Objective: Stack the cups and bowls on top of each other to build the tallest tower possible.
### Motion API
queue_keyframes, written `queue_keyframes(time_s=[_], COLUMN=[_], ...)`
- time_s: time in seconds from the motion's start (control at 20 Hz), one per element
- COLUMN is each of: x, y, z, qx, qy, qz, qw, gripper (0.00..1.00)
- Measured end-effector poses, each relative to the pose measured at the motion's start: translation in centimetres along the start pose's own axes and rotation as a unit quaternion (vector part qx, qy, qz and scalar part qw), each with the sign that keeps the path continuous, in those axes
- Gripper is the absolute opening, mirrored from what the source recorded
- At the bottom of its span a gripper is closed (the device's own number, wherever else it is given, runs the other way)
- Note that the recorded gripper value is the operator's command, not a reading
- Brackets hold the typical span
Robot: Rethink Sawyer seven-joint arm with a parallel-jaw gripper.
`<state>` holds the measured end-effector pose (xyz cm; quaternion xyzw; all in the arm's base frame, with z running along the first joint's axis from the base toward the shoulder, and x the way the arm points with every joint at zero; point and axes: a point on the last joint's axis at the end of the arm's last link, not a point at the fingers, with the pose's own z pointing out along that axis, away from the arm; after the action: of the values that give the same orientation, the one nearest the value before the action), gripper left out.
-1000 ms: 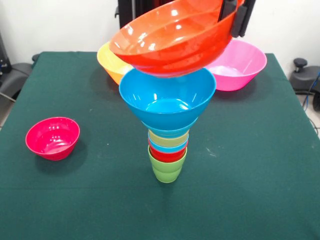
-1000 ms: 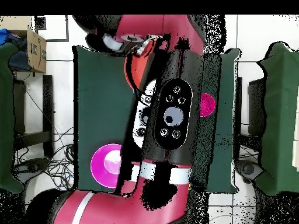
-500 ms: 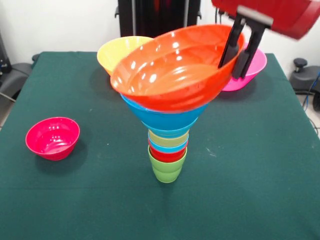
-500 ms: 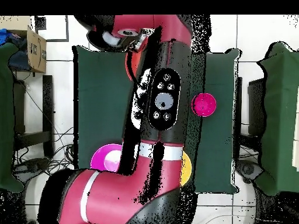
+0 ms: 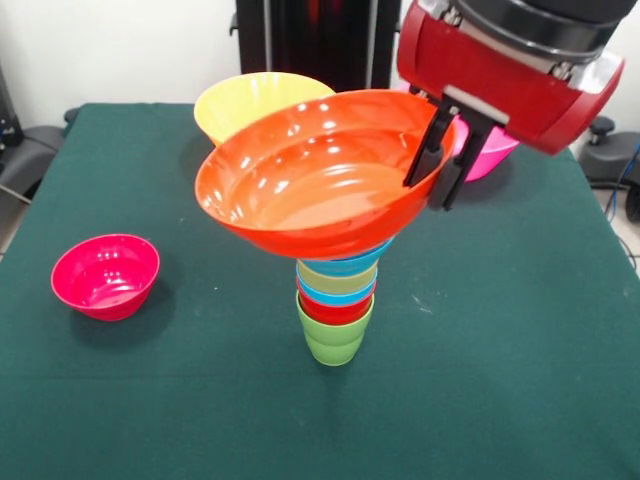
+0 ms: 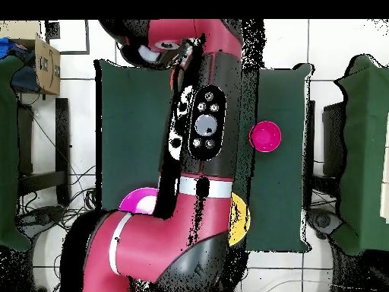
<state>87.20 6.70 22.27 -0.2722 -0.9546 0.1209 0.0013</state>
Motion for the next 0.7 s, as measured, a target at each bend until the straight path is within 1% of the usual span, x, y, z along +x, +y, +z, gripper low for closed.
queue_keyframes(time_s=[0.1,0.5,0.7], x=[-0.08,-0.33,-0.36], y=[-0.13,-0.68,-0.79], z=[0.36,0.26,0.0], qx=[0.009,0.025,0.029], qy=[-0.003,-0.01,-0.013], qz=[0.0,0.003,0.003], qw=[1.0,0.9996,0.9995], gripper=[0.0,0.0,0.0])
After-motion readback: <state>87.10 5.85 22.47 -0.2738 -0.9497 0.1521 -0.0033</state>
